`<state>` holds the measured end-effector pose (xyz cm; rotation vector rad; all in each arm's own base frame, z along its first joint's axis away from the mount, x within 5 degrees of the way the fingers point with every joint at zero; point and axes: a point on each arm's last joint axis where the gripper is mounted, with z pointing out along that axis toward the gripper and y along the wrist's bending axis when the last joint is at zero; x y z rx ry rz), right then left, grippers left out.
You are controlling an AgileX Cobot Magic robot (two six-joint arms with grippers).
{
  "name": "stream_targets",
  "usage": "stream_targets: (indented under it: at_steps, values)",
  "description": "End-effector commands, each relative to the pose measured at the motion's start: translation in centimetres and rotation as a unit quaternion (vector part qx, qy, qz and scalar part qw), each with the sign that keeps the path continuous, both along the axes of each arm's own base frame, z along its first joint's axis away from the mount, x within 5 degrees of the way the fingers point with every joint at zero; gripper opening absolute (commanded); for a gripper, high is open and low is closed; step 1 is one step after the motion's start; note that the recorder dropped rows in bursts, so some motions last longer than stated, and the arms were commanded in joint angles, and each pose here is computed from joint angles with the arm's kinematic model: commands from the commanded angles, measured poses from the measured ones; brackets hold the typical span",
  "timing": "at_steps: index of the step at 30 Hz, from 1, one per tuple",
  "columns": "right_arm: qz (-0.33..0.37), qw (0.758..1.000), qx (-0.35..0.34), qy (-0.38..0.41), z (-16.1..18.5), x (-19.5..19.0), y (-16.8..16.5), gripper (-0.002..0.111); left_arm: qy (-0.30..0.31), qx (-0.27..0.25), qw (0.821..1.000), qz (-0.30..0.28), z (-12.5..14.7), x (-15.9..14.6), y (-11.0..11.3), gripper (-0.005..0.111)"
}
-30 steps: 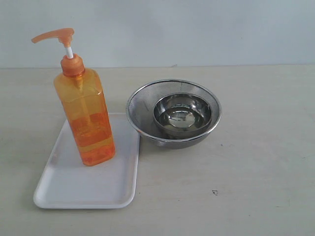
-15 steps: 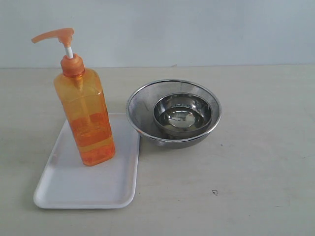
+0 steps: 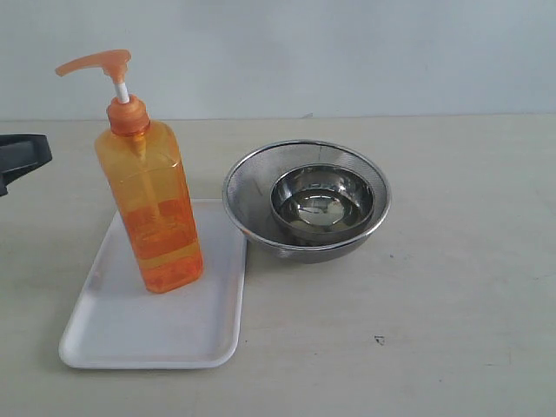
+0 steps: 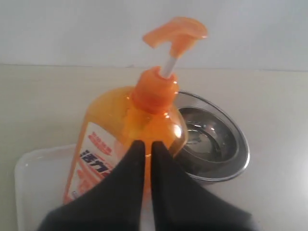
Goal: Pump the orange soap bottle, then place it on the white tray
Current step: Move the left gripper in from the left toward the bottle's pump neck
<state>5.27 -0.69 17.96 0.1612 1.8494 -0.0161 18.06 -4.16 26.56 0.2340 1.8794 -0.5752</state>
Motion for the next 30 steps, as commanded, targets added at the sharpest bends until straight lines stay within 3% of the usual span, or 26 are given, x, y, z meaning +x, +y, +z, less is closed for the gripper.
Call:
stream_targets:
  at_steps: [1,5,11,14,20,30]
  values:
    - [0.000,1.000,-0.005,-0.004,0.1,0.0,0.0,0.000,-0.029,0.000,0.998,-0.055,0.5,-0.3,-0.8,0.005]
    - [0.000,1.000,-0.005,-0.004,0.1,0.0,0.0,0.000,-0.031,0.007,0.998,-0.052,0.5,-0.2,-0.7,0.015]
    - [0.000,1.000,-0.005,-0.004,0.1,0.0,0.0,0.000,-0.044,0.027,0.997,-0.063,0.4,-0.2,-0.8,0.061]
    - [-0.001,1.000,-0.004,-0.004,0.1,0.0,0.0,0.000,-0.046,0.037,0.994,-0.092,-0.2,0.2,-1.1,0.074]
    - [-0.001,1.000,-0.004,-0.004,0.1,0.0,0.0,0.000,-0.036,0.068,0.989,-0.123,-1.7,1.8,-1.3,0.074]
    - [-0.001,1.000,-0.004,-0.004,0.1,0.0,0.0,0.000,-0.066,0.062,0.985,-0.149,0.3,5.2,-1.6,0.074]
